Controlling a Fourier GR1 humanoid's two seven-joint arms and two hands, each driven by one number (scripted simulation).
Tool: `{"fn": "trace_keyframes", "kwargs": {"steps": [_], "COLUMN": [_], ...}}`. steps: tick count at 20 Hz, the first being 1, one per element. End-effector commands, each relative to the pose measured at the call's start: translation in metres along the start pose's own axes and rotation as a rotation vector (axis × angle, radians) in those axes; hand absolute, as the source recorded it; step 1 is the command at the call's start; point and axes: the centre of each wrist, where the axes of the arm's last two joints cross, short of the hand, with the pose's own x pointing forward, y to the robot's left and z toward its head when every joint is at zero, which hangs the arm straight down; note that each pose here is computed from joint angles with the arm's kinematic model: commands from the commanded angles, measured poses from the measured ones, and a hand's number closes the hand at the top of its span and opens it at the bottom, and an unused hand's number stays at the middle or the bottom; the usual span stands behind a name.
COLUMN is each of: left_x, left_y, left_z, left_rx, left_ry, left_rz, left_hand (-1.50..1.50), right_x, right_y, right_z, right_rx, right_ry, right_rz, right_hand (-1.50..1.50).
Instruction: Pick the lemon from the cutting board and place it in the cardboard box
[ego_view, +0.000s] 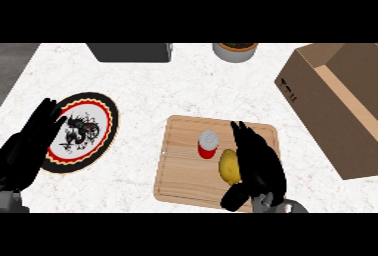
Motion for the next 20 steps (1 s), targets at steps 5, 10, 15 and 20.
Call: {"fn": "trace_keyframes", "kwargs": {"steps": [5,10,15,20], "left_x": [0.001,-0.002,0.005,0.013], "left_y": [-0.006,0.003,-0.024,0.008], "left_z": [-0.005,-0.002,-0.002,-0.008], "left_rx": [-0.002,0.009,-0.008,0.014], "left_ry": [-0.013,-0.001,-0.027,-0.027], "left_rz": [-0.019,-0.01,0.007,-0.001], "left_hand": [0.0,0.0,0.0,0.0], "right_x": [0.015,0.01,0.012,-0.01], "right_y": [0.002,0.024,0.025,0.04], "right_z": [0.0,-0.022,-0.032,-0.038], "right_rx": [0.045,0.053,0.064,0.111], "right_ry": [0.101,0.122,0.16,0.165], "right_rz": [0.054,0.074,0.092,0.107], "right_hand": [-1.5,-1.5,-1.5,-1.5]}}
